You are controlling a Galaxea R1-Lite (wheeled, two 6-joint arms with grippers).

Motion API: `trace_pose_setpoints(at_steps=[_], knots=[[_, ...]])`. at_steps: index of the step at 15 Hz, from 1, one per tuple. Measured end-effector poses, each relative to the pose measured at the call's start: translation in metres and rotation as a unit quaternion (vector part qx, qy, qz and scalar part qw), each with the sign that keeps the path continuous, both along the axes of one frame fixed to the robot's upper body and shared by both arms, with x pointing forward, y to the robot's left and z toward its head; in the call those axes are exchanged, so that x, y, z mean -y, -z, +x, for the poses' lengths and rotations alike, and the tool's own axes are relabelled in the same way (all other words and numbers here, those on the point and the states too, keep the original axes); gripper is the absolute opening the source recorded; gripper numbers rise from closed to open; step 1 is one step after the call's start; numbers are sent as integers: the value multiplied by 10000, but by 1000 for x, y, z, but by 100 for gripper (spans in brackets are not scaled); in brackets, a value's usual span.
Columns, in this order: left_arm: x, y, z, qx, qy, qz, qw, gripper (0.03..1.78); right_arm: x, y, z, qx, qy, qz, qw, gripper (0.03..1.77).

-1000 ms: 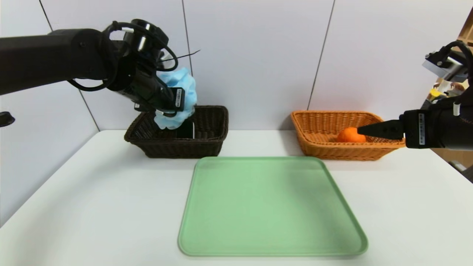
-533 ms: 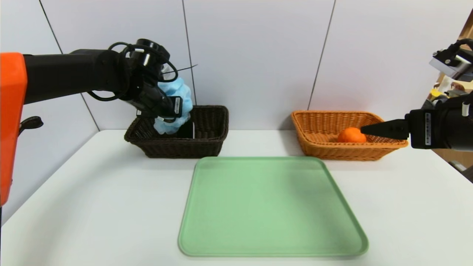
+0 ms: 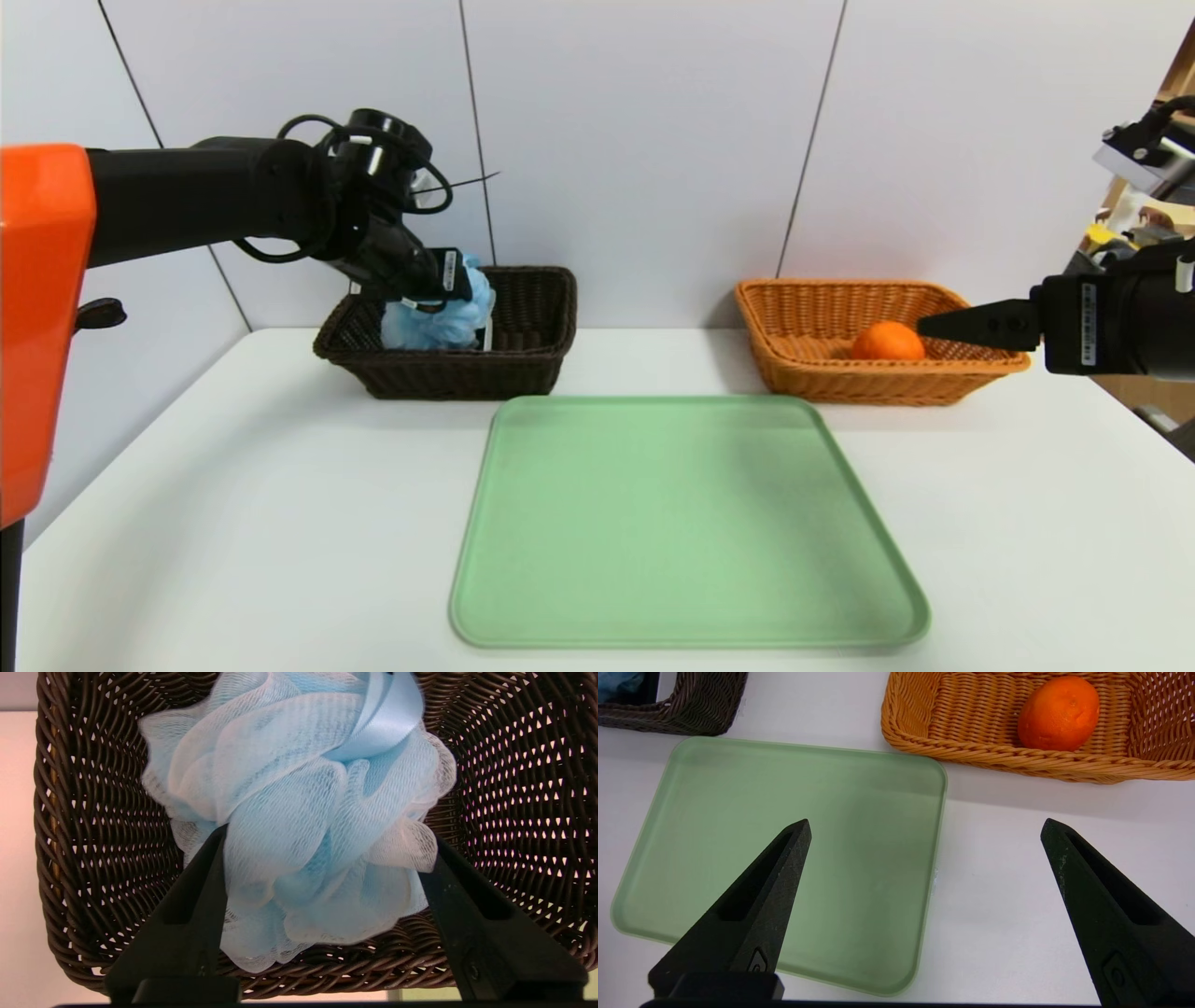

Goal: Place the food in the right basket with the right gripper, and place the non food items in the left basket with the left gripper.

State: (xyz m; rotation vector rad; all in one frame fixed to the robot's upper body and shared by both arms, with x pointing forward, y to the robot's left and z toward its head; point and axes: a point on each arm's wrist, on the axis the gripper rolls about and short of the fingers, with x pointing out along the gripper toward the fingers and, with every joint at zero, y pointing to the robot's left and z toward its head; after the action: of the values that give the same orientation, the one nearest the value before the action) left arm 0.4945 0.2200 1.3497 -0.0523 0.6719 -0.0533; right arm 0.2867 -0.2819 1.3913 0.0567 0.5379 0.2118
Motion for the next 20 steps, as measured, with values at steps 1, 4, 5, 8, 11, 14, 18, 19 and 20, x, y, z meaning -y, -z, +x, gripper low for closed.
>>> trace_pose_setpoints(at_steps=[1, 4, 5, 8, 11, 14, 18, 19, 20], knots=[[0, 0, 0, -3, -3, 1, 10000, 138, 0, 0, 0, 0, 3, 1, 10000, 170], [0, 1, 1, -6, -2, 5, 10000, 148, 0, 0, 0, 4, 15, 2, 10000, 170], [0, 1, 1, -2, 0, 7, 10000, 150, 1, 0, 0, 1, 21, 3, 10000, 170], [-1, -6, -2, 97, -12, -12, 10000, 157, 1, 0, 0, 8, 24, 3, 10000, 170], [-6, -31, -19, 375, 57, 74, 9993, 161, 1, 0, 0, -10, 55, -16, 10000, 170], [-14, -60, -49, 520, 38, 397, 9978, 164, 2, 3, -2, -138, 97, -75, 9998, 170], [-30, -92, -98, 410, -42, 460, 9981, 167, 6, 4, -5, -121, 435, -310, 9985, 170], [-35, -99, -109, 415, -133, 367, 9984, 167, 7, 5, -6, -117, 504, -371, 9980, 170], [-39, -106, -121, 423, -247, 238, 9985, 167, 8, 6, -9, -120, 544, -395, 9977, 170]])
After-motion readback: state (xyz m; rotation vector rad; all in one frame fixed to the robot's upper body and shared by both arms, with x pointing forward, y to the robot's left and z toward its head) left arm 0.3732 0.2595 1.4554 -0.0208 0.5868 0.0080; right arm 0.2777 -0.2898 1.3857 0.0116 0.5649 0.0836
